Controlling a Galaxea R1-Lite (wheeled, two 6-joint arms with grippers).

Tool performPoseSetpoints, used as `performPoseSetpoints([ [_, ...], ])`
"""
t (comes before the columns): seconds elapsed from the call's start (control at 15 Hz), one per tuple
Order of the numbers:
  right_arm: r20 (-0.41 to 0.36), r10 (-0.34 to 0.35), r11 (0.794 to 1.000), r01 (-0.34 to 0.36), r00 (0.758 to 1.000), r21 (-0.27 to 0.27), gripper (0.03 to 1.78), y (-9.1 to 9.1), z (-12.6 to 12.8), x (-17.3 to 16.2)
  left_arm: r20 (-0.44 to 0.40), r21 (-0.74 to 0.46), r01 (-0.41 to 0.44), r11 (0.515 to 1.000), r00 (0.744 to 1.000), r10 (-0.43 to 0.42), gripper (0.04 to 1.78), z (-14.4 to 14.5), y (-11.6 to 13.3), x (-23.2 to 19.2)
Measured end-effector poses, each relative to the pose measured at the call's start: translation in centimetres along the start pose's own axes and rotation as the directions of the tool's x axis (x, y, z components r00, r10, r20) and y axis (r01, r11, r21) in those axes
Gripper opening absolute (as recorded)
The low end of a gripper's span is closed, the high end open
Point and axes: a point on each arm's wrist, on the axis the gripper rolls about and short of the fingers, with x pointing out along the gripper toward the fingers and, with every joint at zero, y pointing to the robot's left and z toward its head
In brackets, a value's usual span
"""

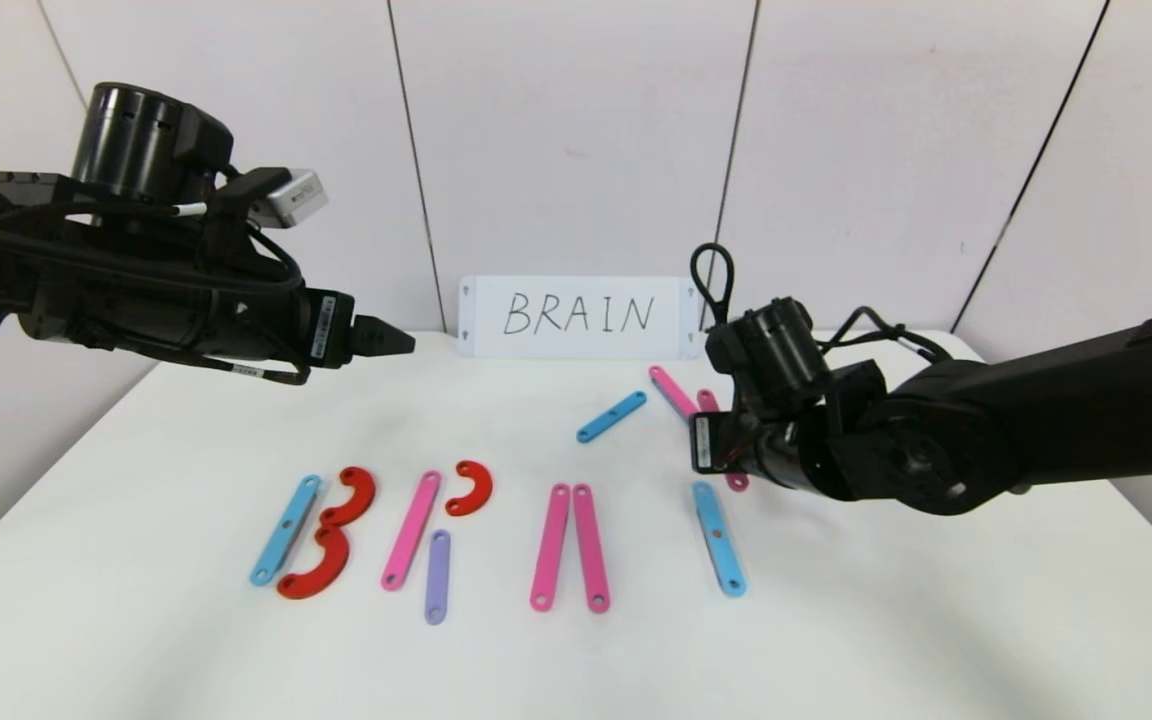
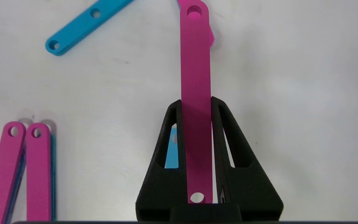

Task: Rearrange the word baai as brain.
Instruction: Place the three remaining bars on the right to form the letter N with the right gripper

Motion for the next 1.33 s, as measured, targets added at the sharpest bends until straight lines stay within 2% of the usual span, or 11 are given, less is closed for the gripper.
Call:
performPoseSetpoints([
  [0.27,-0.056,-0.056,0.997,0.058,0.997,0.044,0.27,-2.5,-1.8,-0.6,-0.001,0.000,0.002,1.000,1.000,-0.002,1.74,0.0,0.0,0.0],
  [0.47,-0.100,-0.075,0.995,0.081,0.992,0.062,0.27,-3.6,-3.3,-0.4,-0.001,0.001,0.003,1.000,1.000,-0.003,1.74,0.0,-0.1,0.0],
  [0.67,-0.086,-0.065,0.995,0.071,0.994,0.070,0.27,-3.8,-4.4,0.4,-0.002,0.000,0.002,1.000,1.000,-0.002,1.74,-0.1,0.0,0.0],
  [1.33,-0.134,-0.072,0.996,0.077,0.988,0.035,0.27,-3.8,-6.0,1.0,-0.003,0.001,0.004,1.000,1.000,-0.004,1.74,-0.1,-0.1,0.0],
])
